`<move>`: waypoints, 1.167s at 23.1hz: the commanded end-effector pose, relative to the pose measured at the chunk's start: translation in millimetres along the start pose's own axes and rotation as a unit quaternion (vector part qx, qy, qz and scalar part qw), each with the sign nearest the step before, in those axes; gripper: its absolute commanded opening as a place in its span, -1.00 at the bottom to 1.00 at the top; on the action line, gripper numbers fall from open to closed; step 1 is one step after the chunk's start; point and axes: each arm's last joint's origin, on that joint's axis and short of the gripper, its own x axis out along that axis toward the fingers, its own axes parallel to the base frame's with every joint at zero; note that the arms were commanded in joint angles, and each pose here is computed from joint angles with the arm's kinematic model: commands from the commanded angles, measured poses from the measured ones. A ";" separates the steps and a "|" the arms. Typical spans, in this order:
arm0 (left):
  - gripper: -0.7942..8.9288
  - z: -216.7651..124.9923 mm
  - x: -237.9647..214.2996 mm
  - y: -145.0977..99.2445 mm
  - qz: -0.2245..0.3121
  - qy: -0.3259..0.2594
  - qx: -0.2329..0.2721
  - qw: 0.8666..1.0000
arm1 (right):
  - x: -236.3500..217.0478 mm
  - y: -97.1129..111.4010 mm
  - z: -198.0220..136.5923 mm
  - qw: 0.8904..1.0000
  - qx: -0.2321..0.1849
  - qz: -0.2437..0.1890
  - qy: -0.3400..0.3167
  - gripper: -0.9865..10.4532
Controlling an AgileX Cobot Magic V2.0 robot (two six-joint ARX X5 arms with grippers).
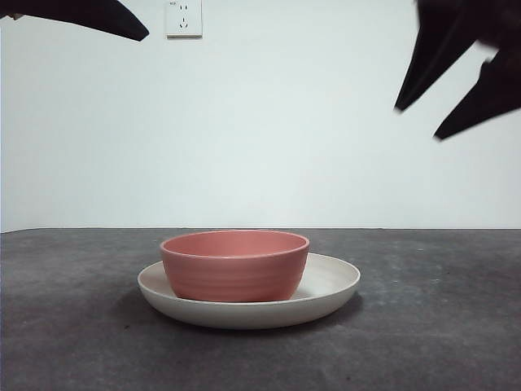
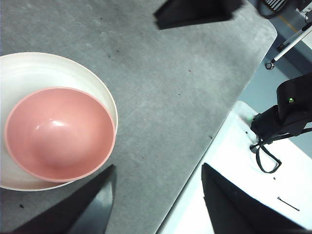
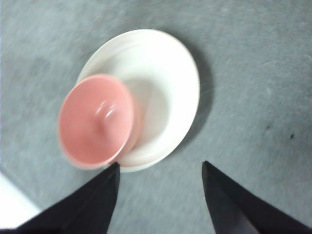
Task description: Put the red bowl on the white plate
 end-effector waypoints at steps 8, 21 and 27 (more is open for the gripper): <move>-0.26 2.0 0.8 -1.6 -0.006 -0.001 0.013 1.000 | -39.7 28.5 -29.8 0.994 -0.076 0.074 0.035 -0.36; -0.29 2.1 0.8 -1.6 -0.006 -0.002 0.012 1.000 | -49.5 33.7 -37.0 0.993 -0.086 0.079 0.029 -0.36; -0.82 2.3 0.8 -1.6 -0.007 -0.003 0.013 1.000 | -49.5 33.6 -37.5 0.992 -0.094 0.079 0.031 -0.81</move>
